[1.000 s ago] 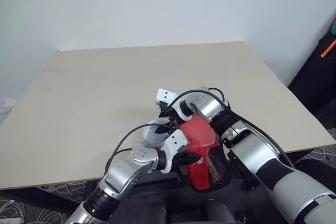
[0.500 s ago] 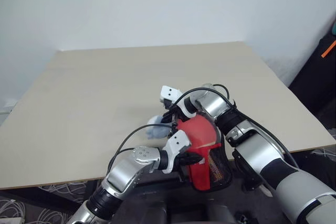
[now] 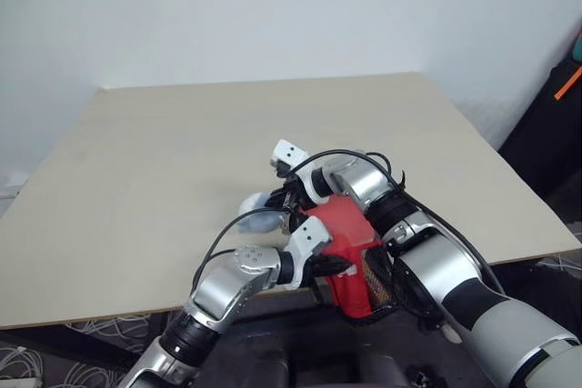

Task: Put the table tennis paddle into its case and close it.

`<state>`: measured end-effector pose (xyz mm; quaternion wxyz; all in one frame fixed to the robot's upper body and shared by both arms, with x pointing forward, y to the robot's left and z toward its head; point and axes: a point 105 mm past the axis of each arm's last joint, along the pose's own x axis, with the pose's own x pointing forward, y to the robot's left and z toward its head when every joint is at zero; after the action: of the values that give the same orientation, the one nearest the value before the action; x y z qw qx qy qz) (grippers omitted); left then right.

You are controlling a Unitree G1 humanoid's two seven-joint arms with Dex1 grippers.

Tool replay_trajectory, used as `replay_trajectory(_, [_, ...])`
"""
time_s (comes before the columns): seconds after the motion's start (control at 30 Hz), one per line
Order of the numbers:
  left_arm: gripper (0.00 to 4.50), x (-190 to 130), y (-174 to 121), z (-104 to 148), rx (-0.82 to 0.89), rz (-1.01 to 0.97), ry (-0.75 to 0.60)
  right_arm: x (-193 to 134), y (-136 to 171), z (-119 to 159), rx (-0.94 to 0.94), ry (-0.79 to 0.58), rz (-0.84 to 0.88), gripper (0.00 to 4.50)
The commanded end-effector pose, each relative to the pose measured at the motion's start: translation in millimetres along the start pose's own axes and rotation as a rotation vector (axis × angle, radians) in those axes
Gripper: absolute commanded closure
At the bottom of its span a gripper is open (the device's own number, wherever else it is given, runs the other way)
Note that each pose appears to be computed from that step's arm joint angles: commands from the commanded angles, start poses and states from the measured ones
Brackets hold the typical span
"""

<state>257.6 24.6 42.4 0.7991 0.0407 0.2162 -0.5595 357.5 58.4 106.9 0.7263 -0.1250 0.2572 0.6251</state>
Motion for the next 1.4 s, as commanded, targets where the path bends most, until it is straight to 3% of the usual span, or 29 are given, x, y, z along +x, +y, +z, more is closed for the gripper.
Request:
replay_trajectory(0.03, [4.50,-11,28,-1,0.007,0.142,0.022,-4,5,22,-0.002,-0.074,0.016,4.45])
replay_trajectory(0.27, [4.50,-13,27,-4,0.000,0.140,0.028,-6,-1,35,0.072,-0.140,-0.030,4.45])
replay_trajectory(0.5, [4.50,-20,32,-7,-0.003,0.164,0.037,-10,-28,46,0.215,-0.230,-0.206,4.45])
replay_trajectory(1.07, [4.50,-23,30,-12,-0.020,0.158,0.055,-28,-79,21,0.371,-0.267,-0.635,4.45])
replay_trajectory(1.4, [4.50,-24,28,-14,-0.026,0.154,0.060,-46,-96,9,0.432,-0.292,-0.764,4.45])
